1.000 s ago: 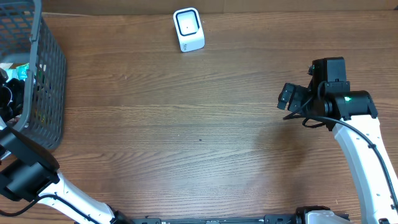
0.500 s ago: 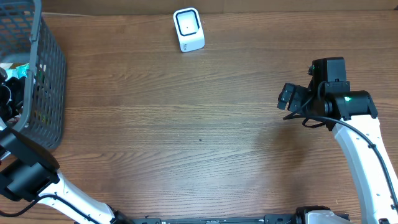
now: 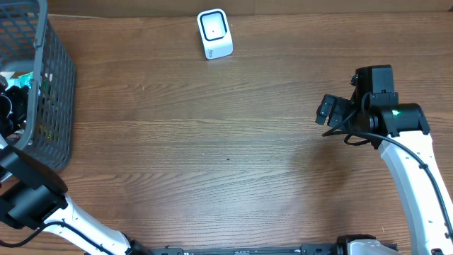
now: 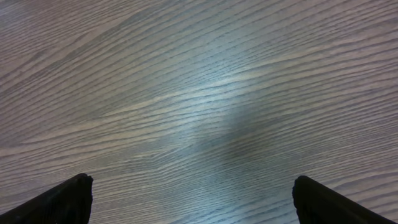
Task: Scan the item barcode
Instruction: 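Close the left gripper on the yellow plastic bottle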
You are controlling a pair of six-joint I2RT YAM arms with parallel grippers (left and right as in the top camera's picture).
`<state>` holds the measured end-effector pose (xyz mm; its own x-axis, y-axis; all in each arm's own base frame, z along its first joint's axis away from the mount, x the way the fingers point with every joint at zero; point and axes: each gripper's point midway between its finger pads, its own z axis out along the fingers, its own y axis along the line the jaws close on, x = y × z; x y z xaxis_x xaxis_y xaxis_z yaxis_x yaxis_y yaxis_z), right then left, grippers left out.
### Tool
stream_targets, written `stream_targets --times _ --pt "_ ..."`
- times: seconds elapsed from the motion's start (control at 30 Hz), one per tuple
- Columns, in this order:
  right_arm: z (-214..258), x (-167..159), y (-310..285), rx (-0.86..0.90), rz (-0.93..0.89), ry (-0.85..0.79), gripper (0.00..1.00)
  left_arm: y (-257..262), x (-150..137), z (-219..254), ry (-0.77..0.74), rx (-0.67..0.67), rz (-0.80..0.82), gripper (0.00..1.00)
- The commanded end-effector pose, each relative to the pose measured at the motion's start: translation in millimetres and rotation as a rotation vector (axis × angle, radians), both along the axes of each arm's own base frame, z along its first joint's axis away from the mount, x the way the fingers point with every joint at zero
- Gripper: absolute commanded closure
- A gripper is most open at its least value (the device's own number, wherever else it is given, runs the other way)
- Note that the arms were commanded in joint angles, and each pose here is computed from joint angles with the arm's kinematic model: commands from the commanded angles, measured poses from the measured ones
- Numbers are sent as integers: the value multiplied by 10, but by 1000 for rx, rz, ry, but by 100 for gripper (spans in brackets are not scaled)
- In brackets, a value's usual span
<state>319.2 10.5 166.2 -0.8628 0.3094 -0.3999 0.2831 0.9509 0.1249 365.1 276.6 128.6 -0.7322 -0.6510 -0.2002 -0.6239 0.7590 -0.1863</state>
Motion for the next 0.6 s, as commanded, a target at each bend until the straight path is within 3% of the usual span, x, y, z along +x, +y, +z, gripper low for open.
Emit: stream_targets --times 0.0,0.1,0.3,0.43,0.57 --pt "96 43 -21 -10 -1 -29 0 6 62 77 -29 4 -6 30" --pt "96 43 -21 -10 -1 -29 0 11 68 79 -32 6 -6 39" --pt "96 43 -21 -10 -1 -29 0 11 68 79 -32 5 -6 43" --pt "96 43 -21 -10 -1 -29 0 17 60 78 -31 5 -4 63" --pt "96 43 -21 -10 -1 -29 0 27 55 112 -34 15 -1 65"
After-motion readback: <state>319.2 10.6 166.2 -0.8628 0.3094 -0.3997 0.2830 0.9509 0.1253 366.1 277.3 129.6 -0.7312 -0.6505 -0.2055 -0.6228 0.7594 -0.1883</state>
